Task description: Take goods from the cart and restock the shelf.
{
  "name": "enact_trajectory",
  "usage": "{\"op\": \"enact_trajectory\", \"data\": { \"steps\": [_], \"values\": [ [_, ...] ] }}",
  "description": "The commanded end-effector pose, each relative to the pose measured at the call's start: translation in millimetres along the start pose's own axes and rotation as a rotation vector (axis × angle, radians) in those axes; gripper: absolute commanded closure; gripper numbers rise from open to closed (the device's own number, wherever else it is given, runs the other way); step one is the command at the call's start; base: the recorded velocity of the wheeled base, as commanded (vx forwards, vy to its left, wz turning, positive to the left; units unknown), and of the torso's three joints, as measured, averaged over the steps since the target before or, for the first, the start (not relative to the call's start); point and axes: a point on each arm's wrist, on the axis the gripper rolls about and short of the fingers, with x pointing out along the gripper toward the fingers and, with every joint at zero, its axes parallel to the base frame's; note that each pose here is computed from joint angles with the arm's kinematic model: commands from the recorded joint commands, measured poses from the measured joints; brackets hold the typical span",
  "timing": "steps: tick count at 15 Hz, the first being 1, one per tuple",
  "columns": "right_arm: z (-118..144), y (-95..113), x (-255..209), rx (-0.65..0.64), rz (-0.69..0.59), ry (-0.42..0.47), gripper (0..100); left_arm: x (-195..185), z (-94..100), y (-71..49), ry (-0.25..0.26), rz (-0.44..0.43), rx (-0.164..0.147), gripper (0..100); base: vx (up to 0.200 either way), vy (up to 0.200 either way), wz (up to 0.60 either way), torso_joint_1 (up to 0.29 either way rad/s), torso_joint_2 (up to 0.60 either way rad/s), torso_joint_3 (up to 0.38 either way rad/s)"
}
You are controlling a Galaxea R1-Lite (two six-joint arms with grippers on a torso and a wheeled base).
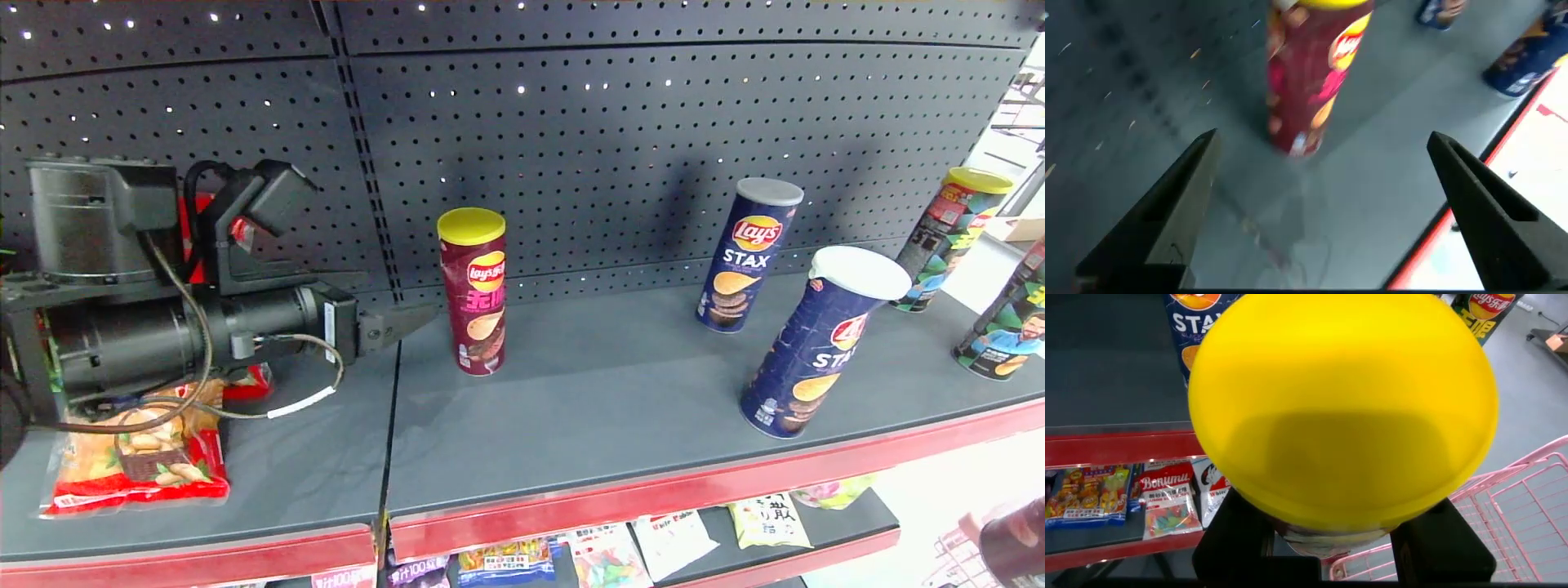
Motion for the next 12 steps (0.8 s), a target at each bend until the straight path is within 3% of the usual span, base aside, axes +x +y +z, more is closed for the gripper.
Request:
{"op": "enact_trajectory", "data": {
  "steps": [1,2,4,6,8,12],
  "values": [
    [-0.6,0.3,0.9,-0.001,0.001,0.006,100,19.6,-12.1,3.9,0.042,-0.014,0.004,0,0.0,0.0,0.0,0.0,0.0,0.0],
    [-0.5,0.4,1.4,-0.002,0.0,0.009,100,27.8,-13.9,6.0,0.025,-0.017,0.037,0,0.0,0.0,0.0,0.0,0.0,0.0],
    [-0.4,0.7,3.1,-0.004,0.003,0.018,100,37.9,-16.7,8.6,0.011,-0.02,0.059,0,0.0,0.0,0.0,0.0,0.0,0.0],
    [-0.3,0.8,3.9,-0.005,0.004,0.022,100,53.2,-16.2,12.4,-0.046,-0.031,0.095,0,0.0,0.0,0.0,0.0,0.0,0.0],
    [0.2,0.9,4.9,-0.005,0.003,0.027,100,66.9,-16.5,16.0,-0.083,-0.03,0.107,0,0.0,0.0,0.0,0.0,0.0,0.0],
    [-0.2,1.2,6.7,-0.006,-0.001,0.038,100,80.5,-15.5,19.9,-0.088,-0.019,0.11,0,0.0,0.0,0.0,0.0,0.0,0.0]
  ]
}}
